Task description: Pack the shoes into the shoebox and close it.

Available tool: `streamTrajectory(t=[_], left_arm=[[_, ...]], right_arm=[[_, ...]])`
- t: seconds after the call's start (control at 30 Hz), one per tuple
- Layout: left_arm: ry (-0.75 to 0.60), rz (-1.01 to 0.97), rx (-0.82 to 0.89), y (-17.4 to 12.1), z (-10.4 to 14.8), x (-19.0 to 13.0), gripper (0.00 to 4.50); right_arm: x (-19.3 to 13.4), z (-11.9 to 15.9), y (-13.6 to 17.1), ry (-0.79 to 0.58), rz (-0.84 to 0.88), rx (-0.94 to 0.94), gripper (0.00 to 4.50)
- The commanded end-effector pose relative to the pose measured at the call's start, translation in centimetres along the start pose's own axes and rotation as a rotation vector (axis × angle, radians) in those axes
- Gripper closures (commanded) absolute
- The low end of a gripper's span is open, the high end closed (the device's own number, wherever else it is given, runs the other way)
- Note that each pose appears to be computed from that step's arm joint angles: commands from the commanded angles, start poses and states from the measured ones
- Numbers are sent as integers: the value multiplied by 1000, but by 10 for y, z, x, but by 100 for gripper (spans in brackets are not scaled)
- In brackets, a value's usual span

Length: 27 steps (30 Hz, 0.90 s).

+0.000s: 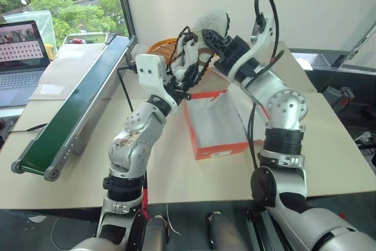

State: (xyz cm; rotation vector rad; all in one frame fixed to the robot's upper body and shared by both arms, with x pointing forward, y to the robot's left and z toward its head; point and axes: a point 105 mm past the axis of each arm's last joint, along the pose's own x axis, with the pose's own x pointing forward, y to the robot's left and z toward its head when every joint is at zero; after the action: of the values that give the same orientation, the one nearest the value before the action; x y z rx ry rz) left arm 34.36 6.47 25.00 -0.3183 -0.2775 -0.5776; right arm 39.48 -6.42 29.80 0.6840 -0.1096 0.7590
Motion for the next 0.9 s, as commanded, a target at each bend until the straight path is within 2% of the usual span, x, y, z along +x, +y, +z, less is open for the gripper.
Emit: streamTrajectory(t=[0.03,0.1,0.17,0.27,0.37,0.47,0.57,0.63,0.7,0.8,0.9], left_arm=[[98,-37,1,3,-12,-24,58],[133,-39,-49,7,-18,-37,0],[148,-48,-67,10,-18,-47,0],[174,-63,-53,14,-13,-56,0],[183,-86,-42,15,-8,-60,0],[185,-80,-30,17,-8,-57,0],[187,-73,-26,14,-12,-52,0],[180,-80,-46,8,-13,-51,0],[188,-96,-45,2,-17,-52,0],[185,-83,-44,1,-19,-53,0],[162,-60,-51,3,-17,-52,0]], right_arm=[[2,24,20,-72,83,-45,405],[1,26,18,-75,74,-60,406],[0,30,13,-74,54,-92,406],[-4,35,3,-28,3,-245,406],[-9,31,-12,109,-33,-424,406],[-17,16,-30,280,-72,-514,406],[-27,-1,-48,437,-97,-542,406],[-32,-8,-55,488,-94,-526,406],[-42,-27,-73,539,-122,-417,406],[-58,-47,-98,619,-168,-436,406],[-70,-53,-117,655,-225,-445,406]])
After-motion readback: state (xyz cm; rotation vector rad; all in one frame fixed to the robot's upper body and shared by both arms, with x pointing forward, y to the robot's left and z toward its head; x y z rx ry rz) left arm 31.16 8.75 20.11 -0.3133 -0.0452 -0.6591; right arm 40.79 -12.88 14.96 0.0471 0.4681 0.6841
